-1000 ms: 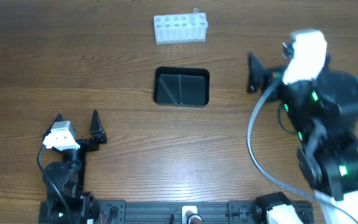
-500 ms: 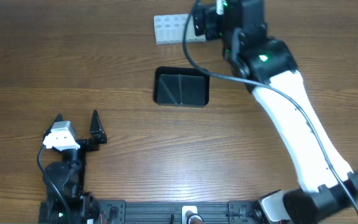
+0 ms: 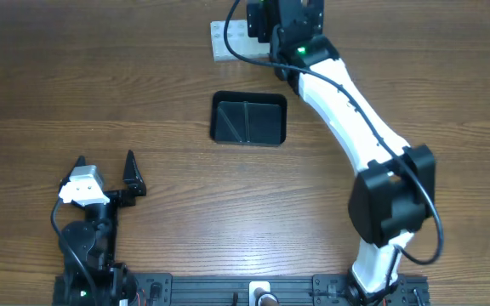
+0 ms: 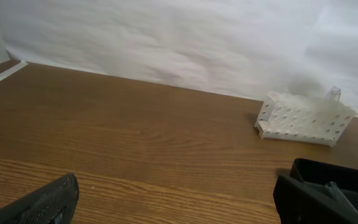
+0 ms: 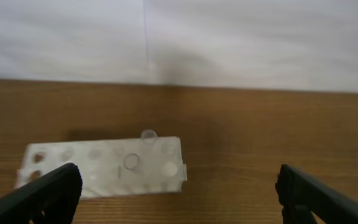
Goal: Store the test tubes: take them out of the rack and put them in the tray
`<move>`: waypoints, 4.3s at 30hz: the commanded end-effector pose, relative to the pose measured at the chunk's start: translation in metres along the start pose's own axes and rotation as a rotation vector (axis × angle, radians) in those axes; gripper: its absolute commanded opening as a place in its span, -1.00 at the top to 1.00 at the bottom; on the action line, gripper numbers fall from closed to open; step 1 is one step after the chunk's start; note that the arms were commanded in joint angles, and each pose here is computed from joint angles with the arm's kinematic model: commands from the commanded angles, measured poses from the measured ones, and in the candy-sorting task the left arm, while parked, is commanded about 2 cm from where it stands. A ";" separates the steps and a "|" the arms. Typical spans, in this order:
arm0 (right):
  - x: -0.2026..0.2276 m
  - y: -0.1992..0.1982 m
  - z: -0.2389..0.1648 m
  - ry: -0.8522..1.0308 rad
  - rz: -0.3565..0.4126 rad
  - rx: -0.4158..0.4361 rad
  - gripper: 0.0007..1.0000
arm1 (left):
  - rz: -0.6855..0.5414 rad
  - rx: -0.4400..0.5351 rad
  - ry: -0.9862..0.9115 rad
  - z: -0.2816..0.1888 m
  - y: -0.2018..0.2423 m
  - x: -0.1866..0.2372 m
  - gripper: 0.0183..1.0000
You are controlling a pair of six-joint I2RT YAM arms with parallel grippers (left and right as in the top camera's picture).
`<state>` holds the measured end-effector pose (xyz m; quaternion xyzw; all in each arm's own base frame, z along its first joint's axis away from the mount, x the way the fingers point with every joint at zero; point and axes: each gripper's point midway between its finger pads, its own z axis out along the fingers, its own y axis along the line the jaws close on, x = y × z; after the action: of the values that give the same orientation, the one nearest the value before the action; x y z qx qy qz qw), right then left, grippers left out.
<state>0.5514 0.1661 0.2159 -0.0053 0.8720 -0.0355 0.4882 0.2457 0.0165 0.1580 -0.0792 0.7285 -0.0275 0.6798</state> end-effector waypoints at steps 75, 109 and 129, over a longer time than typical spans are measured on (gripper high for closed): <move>0.035 0.057 0.074 -0.094 -0.099 -0.020 0.79 | 0.019 0.017 0.001 0.000 -0.003 0.001 -1.00; 0.017 0.060 -0.077 0.165 0.171 -0.190 0.86 | 0.019 0.017 0.001 0.000 -0.003 0.001 -1.00; 0.122 0.057 -0.100 0.619 0.183 -0.155 0.94 | 0.019 0.017 0.001 0.000 -0.003 0.001 -1.00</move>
<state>0.4027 0.2196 0.1587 0.0419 0.9763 0.0689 0.2007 0.2457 0.0165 0.1580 -0.0792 0.7284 -0.0275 0.6800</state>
